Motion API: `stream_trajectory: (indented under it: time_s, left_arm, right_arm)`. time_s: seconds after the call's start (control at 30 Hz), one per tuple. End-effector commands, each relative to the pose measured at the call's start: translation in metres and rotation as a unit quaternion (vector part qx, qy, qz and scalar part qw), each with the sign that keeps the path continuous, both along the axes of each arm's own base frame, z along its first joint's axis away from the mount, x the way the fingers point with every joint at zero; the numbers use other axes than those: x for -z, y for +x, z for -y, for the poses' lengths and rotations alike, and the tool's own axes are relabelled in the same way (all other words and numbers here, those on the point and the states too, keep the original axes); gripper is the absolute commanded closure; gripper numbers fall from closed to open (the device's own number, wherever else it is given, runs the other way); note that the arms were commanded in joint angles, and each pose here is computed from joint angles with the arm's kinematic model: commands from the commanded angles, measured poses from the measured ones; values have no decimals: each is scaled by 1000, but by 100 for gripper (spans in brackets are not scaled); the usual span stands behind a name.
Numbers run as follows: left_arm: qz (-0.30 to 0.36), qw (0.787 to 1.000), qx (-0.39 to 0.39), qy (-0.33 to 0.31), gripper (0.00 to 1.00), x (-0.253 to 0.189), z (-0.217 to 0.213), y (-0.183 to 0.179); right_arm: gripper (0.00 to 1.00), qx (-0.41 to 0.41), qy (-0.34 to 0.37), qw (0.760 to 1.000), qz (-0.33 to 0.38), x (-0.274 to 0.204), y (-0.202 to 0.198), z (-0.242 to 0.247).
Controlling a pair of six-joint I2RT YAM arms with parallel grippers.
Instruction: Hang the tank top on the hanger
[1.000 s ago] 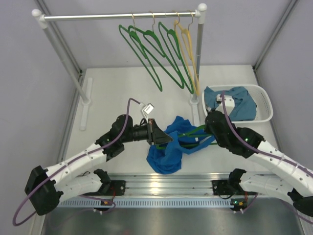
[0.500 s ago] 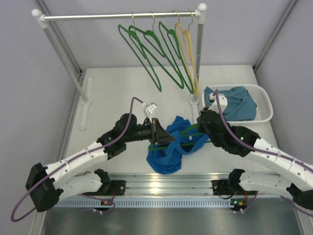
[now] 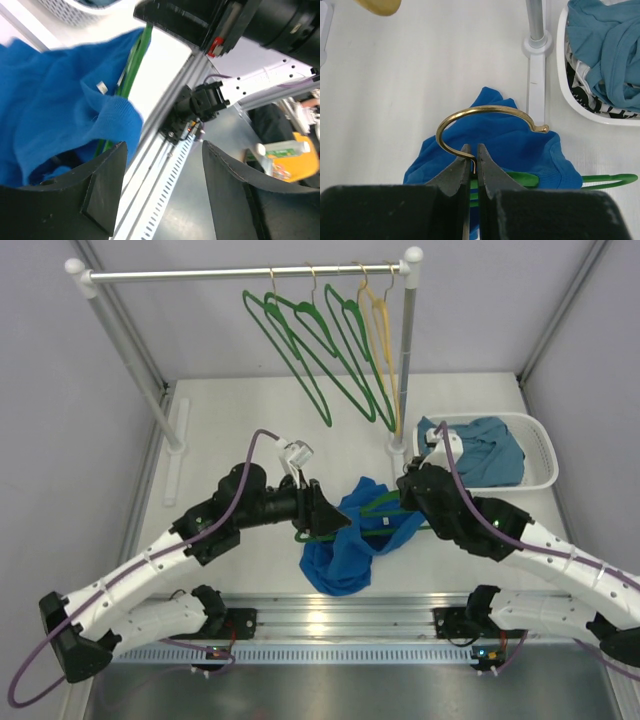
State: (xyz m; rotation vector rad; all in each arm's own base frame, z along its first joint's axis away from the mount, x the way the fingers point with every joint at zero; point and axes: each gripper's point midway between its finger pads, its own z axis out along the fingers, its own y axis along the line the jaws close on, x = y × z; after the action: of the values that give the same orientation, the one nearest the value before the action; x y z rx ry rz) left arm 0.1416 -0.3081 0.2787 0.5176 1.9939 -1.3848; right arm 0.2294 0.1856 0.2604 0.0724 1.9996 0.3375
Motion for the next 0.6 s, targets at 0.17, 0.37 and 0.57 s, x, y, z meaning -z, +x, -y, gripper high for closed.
stream_trajectory:
  time_s: [0.17,0.37,0.57]
  left_arm:
    - [123,989,-22,77,33,-25,-31,11]
    - [132,982,15,138,33,8,-22,14]
    - [138,976,31,167,33,26,-13,19]
  right_arm:
    - [100,-40,17,999,24,-19,-5,-18]
    - [100,-55,17,998,24,-20,-7,-24]
    - [100,-65,12,997,25,-23,-9,-30]
